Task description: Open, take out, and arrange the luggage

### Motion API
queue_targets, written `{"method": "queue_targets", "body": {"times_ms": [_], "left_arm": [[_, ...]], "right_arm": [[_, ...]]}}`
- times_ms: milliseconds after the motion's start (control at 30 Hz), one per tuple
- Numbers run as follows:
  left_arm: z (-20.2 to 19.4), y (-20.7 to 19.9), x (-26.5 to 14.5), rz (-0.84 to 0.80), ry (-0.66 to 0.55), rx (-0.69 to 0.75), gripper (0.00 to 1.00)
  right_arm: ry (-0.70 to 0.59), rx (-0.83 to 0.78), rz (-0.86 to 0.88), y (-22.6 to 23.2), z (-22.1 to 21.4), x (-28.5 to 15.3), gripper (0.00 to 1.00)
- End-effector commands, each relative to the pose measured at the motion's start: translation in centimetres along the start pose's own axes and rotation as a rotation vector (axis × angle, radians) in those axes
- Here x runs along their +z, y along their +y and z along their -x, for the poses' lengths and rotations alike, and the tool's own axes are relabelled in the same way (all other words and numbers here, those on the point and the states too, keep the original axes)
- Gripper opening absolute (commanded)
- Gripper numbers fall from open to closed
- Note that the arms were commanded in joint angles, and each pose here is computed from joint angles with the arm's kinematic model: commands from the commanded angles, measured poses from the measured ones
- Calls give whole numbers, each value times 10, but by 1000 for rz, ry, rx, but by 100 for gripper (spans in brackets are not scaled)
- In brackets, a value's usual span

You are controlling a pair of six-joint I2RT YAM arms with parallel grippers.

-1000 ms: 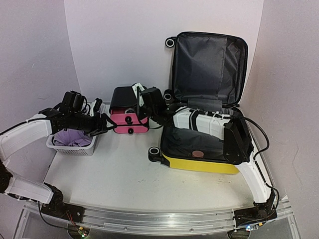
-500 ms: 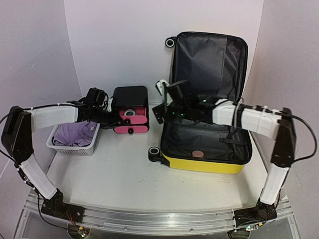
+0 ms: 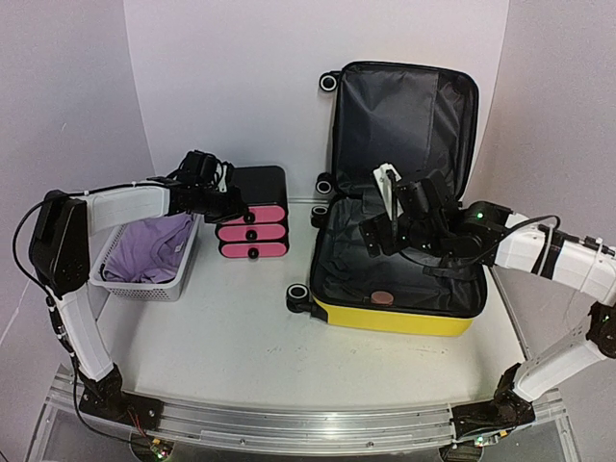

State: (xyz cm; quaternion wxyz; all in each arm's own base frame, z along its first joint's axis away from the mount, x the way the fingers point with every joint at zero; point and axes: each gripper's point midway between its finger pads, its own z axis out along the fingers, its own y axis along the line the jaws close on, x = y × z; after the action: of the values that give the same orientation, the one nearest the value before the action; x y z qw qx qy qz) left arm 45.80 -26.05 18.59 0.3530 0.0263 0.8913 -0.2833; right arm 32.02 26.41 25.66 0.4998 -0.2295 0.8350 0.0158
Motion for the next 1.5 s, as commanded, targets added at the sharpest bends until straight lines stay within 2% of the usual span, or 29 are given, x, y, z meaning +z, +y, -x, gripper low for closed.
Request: {"method": "queue_targets", "body": {"times_ms": [0,100,167,300,433,500,600,733,833,1033,1467], "left_arm": [[30,-10,1,-4,-85,56,9],[28,-11,-6,-6,-86,62,9],[24,-10,-14,4,-90,67,14],[12,-13,-38,33,-126,100,38],[-19,-13,-37,35,-86,95,71],[-30,-11,-27,30,-61,73,76],[-40,-6,-8,26,-53,67,73],[-35,-7,10,-22,-131,102,61],[-28,0,21,1,-193,101,51],[-20,23,28,98,-293,74,49],[-25,28,48,110,-286,62,46]], "right_arm": [[-34,51,-51,-20,5,-19,98],[-29,54,-55,-21,1,-20,98],[-22,53,-56,-20,-2,-18,98],[-3,53,-34,-14,-7,-13,98],[19,44,-29,-10,-13,-6,98],[26,41,-25,-8,-16,-4,98],[36,43,-20,-5,-19,0,98],[37,70,-3,-3,-21,-2,98],[32,90,6,-5,-24,-8,98],[31,116,-34,-22,-35,-25,98],[8,126,-74,-38,-40,-40,98]]}}
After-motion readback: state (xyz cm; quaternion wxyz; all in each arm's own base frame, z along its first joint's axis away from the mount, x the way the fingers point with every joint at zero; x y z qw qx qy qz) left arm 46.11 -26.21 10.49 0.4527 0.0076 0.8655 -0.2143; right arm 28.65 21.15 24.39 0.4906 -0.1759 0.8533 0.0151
